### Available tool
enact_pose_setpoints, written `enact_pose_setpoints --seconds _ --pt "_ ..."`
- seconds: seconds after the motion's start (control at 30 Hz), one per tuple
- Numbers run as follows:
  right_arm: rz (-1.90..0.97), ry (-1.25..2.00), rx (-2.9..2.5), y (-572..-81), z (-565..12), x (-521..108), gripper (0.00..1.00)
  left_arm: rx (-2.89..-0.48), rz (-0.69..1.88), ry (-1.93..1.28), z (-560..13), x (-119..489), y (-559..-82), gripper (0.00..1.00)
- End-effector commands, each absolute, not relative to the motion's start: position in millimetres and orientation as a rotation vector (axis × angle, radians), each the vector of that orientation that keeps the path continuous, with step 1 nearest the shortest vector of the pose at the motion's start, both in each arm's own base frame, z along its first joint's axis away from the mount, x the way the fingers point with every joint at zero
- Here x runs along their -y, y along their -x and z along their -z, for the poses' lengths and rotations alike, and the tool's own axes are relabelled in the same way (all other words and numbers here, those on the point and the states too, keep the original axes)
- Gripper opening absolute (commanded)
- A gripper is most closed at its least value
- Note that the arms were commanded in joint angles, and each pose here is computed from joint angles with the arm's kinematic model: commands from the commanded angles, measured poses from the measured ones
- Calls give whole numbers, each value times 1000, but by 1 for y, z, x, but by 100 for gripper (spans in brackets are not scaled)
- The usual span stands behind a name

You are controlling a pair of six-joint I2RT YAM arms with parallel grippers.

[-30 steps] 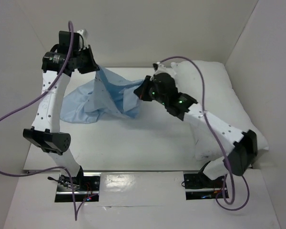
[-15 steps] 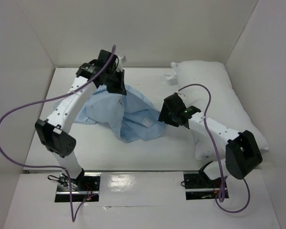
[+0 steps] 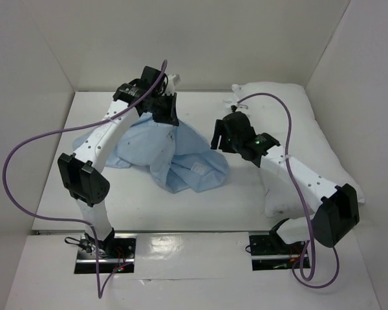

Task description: Put the pillow into the pillowcase

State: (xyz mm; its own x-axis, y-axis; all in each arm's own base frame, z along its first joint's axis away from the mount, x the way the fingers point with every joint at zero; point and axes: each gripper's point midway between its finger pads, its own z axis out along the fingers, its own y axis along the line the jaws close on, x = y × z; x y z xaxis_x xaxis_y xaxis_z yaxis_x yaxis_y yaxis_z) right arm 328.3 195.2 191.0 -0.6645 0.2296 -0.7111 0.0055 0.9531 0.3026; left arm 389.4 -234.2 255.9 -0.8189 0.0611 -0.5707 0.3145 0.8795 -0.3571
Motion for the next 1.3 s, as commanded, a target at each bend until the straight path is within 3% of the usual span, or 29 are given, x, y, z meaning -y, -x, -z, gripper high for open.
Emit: enact_pose_setpoints --seconds 0.0,0.1,0.17,0.27,0.5,0.6,0.77,0.87,1.07,1.2,1.23,1.27 --pt "-354 -113 -2206 -336 -218 -198 74 -2436 622 -360 -272 236 -365 0" --pt "-294 -137 -2171 -340 -228 -187 76 -2436 598 -335 -273 230 -361 0" --pt "-210 -158 -2152 -346 -235 -169 85 -2435 598 -335 -273 230 -361 0" --pt "-34 -219 -2156 -371 -237 -132 90 -2439 585 -314 -272 230 -365 0" --pt "346 -386 -2111 -446 -230 -78 92 -2444 594 -261 -267 233 -396 0" --pt "515 -384 -2179 -472 -198 -62 92 -2456 604 -266 -264 237 -400 0" --pt "257 -213 -2165 -501 -217 -114 87 -2454 557 -234 -263 226 -404 0" --pt "236 -227 -2156 -498 -213 -107 92 -2462 542 -197 -260 214 -409 0" --pt "700 -382 -2105 -509 -202 -44 99 -2587 454 -86 -192 207 -425 0" --pt "780 -425 -2125 -518 -173 -21 99 -2720 425 14 -130 209 -436 0" --pt "782 -430 -2135 -521 -167 -17 98 -2762 399 45 -109 209 -439 0" --pt "769 -407 -2177 -523 -149 -22 87 -2760 402 58 -104 211 -445 0"
